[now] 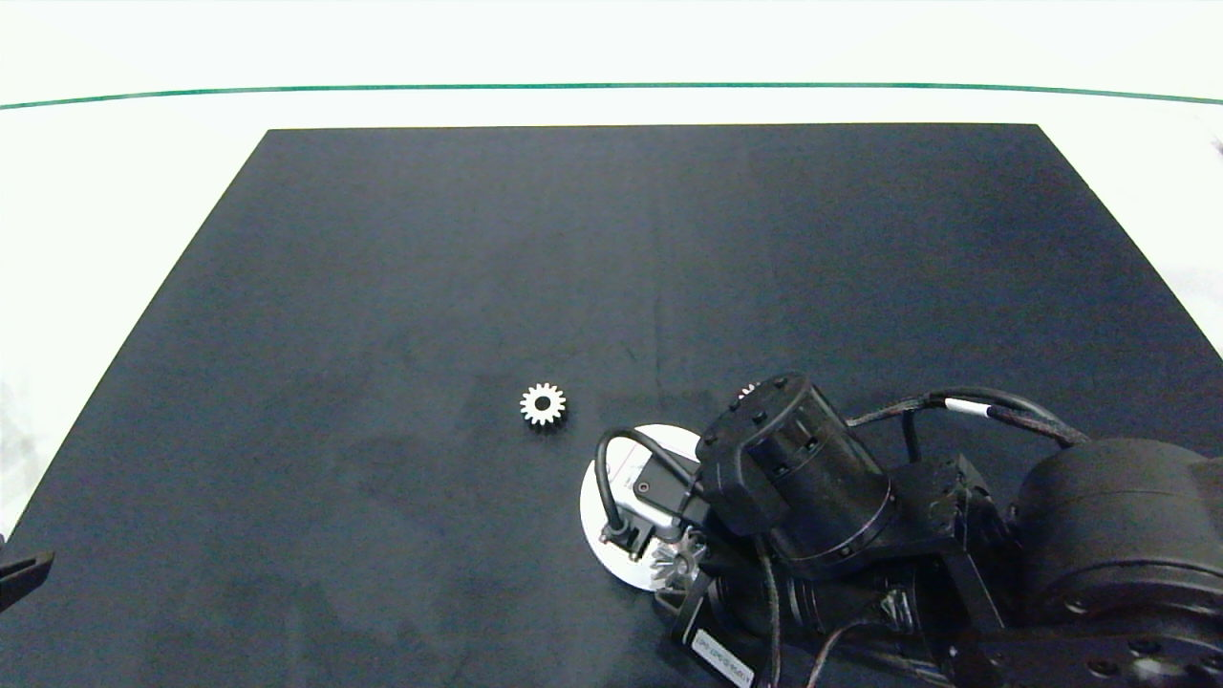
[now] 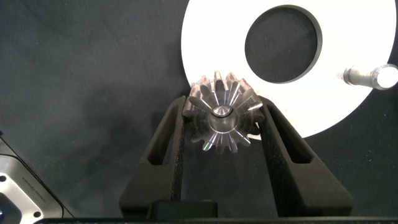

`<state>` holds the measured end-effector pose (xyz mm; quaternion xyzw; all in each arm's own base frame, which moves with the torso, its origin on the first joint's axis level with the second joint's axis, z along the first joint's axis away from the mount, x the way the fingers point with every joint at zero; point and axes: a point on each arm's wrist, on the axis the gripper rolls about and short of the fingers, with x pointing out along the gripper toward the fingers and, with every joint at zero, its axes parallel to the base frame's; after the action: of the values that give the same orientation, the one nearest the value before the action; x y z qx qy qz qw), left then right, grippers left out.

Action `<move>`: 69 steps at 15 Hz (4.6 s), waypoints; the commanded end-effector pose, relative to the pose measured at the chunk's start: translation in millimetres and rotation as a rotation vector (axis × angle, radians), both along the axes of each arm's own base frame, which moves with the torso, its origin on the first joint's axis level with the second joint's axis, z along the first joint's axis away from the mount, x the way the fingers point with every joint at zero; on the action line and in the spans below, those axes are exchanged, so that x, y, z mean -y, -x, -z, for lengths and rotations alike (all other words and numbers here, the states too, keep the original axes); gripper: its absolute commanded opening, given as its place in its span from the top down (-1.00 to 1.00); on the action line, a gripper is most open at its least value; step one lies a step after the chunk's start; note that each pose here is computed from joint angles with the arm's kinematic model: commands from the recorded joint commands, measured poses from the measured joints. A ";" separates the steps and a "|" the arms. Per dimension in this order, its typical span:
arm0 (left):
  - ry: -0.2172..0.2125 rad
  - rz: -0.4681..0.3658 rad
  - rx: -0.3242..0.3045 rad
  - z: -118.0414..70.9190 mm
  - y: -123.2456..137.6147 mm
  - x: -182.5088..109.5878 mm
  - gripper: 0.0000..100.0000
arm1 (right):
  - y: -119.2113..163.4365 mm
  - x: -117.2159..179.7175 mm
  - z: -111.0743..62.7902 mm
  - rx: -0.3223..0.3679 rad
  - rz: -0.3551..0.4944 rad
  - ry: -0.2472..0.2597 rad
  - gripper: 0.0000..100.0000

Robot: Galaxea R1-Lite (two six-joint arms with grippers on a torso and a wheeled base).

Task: Install three planetary gears onto the carrier pins

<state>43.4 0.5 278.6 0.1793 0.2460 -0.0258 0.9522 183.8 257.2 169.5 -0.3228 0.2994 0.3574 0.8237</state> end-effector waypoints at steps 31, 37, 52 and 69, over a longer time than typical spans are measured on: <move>0.054 0.099 -0.107 -21.7 -97.9 19.4 -1.00 | 68.1 144.1 -49.6 0.196 0.287 -0.185 -1.00; 0.076 0.232 -0.151 5.1 -175.0 48.4 -1.00 | 72.6 149.4 -48.7 0.209 0.249 -0.171 -1.00; 0.004 0.528 -0.178 25.2 -203.7 153.4 -1.00 | 84.0 160.1 -57.8 0.257 0.214 -0.201 -1.00; -0.070 0.530 -0.209 55.2 -253.0 184.5 -0.99 | 88.3 163.8 -61.3 0.259 0.185 -0.233 -1.00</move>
<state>295.7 -185.3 225.6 0.2650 0.2836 -0.2850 0.8764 94.8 92.7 231.9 -0.2369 0.1733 0.2683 0.9175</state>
